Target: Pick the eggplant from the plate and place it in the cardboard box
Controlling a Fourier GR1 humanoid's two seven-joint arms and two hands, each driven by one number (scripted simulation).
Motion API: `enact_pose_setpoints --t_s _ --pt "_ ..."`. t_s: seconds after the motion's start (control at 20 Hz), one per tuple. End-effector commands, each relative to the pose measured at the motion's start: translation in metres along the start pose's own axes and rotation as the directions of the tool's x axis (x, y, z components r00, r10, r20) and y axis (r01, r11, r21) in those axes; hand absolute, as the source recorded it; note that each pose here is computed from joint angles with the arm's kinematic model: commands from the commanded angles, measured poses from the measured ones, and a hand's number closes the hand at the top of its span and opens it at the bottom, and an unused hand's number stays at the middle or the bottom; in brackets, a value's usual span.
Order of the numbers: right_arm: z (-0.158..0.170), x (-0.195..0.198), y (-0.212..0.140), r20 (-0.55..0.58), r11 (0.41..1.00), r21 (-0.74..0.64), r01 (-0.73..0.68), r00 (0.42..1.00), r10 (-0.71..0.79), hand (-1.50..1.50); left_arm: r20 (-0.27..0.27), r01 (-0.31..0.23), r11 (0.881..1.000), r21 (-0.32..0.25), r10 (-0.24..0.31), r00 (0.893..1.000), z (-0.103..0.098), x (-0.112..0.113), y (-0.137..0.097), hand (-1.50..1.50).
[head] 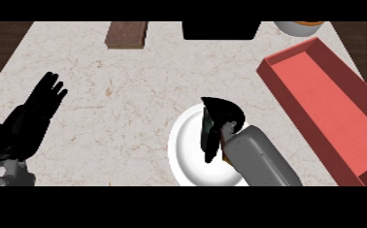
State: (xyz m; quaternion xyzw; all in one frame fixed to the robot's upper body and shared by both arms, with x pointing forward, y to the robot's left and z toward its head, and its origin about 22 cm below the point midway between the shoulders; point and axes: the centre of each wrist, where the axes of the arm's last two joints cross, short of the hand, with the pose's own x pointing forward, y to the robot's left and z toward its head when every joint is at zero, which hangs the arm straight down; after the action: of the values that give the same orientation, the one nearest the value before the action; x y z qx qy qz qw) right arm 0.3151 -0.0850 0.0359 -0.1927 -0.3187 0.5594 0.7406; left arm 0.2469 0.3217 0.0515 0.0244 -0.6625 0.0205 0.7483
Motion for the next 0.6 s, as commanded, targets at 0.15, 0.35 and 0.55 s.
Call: enact_pose_setpoints --t_s 0.15,0.35,0.55 --pt "-0.016 -0.003 -0.006 0.012 0.999 -0.044 0.004 1.0 -0.003 1.5 -0.007 0.005 1.0 -0.003 -0.005 1.0 0.011 0.003 -0.014 0.0" --pt "-0.017 -0.011 -0.009 0.073 0.997 -0.069 -0.018 0.997 0.024 1.5 -0.022 -0.003 1.0 0.014 0.003 1.0 0.0 -0.014 -0.005 0.0" --pt "-0.015 -0.012 -0.003 0.094 0.996 -0.092 -0.019 0.995 0.028 1.5 0.005 -0.003 1.0 0.009 0.003 1.0 0.001 -0.004 -0.018 0.0"
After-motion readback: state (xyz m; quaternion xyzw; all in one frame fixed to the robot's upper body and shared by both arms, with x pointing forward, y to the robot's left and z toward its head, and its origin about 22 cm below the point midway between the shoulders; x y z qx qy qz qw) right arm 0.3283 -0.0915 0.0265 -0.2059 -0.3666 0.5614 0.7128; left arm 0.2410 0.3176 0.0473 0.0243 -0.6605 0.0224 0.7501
